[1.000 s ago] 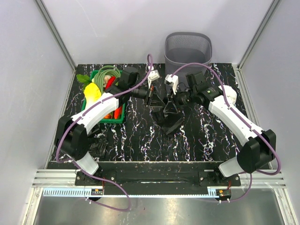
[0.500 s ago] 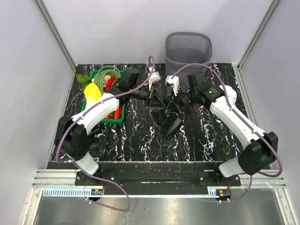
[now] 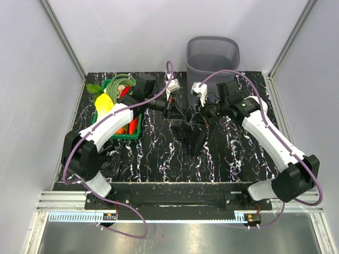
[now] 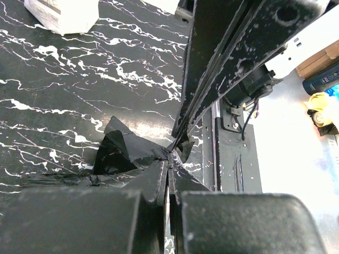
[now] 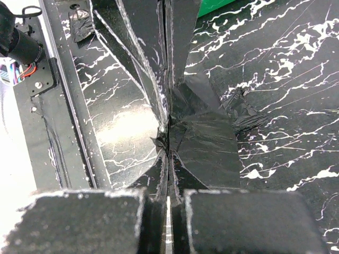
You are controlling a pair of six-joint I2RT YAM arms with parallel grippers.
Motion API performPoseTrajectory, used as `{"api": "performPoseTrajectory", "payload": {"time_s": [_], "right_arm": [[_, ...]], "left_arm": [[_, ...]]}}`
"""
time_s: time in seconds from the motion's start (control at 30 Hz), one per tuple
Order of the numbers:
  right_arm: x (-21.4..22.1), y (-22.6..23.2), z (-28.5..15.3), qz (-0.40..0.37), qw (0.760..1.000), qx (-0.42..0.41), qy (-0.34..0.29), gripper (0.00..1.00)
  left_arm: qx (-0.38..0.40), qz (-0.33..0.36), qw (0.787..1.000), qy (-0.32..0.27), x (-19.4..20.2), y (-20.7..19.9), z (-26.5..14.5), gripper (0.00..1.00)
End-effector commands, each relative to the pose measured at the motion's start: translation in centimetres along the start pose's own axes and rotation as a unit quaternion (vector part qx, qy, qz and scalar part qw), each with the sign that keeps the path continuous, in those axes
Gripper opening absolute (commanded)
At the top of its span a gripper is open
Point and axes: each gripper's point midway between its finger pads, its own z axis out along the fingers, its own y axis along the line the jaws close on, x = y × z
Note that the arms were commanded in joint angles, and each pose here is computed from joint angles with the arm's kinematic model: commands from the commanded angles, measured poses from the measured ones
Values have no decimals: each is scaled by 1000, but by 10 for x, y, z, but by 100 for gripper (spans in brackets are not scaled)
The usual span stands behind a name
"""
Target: Put the trash bags into the trash bin
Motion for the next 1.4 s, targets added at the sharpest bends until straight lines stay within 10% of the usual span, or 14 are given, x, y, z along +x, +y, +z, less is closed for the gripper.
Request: {"api": "performPoseTrajectory", "payload": {"time_s": [0.0, 1.37], "right_arm": [[-1, -3, -26, -4, 999, 30, -9, 0], [-8, -43, -60, 20, 990, 141, -15, 0]], "left_arm": [[-47, 21, 999, -13, -18, 15, -32, 0], [-30, 85, 994, 66, 5, 12, -56, 0]]}}
